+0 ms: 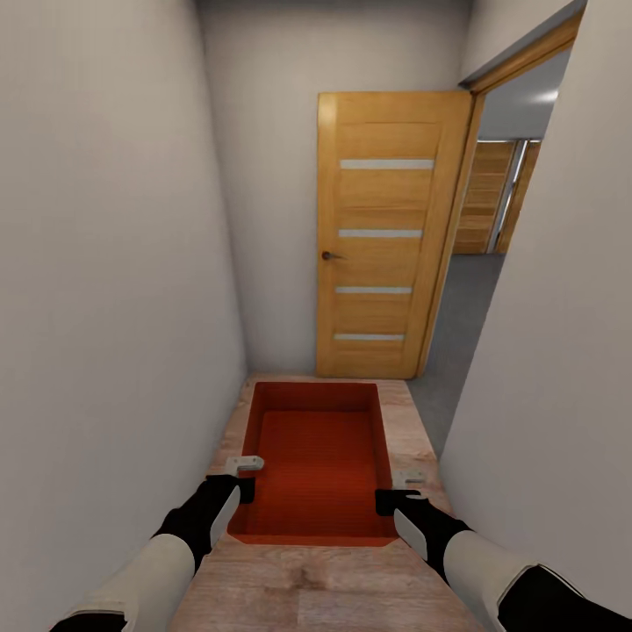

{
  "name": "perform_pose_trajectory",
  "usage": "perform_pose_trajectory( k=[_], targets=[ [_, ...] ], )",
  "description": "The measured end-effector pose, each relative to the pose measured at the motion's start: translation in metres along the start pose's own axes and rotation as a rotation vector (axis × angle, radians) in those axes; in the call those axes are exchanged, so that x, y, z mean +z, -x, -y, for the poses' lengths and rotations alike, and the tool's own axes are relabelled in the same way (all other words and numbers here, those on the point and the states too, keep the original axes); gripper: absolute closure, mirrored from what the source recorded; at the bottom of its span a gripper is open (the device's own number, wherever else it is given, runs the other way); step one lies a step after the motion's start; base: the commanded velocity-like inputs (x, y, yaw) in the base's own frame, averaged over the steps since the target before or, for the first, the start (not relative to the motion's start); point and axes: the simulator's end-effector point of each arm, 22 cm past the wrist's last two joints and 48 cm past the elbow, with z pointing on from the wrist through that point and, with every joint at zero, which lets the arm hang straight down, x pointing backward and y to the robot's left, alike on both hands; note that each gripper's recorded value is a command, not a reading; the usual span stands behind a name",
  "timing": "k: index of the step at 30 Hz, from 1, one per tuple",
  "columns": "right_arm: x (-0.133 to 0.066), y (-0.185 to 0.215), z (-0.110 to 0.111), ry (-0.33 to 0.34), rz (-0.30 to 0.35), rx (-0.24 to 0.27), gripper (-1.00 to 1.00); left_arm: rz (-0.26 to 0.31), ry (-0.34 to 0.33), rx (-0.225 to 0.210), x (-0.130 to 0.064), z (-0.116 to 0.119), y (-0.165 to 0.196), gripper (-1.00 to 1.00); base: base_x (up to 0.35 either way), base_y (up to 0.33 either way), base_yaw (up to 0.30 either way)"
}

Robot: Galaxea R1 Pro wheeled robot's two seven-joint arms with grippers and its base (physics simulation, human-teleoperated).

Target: Move the two storage containers from the living room to the garage. In the garage, place one container on the floor and stack the other container on top of it (either order is fine).

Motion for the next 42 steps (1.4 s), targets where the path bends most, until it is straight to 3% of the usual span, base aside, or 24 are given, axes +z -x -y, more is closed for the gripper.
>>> perform_pose_trajectory(
  k=[42],
  targets=[
    [0.0000, -0.0001, 0.0001, 0.000, -0.001, 0.000, 1.00, -0.001, 0.000, 0.000, 0.0000, 0.0000, -0.0003, 1.00, 0.323, 0.000, 0.000]
  ],
)
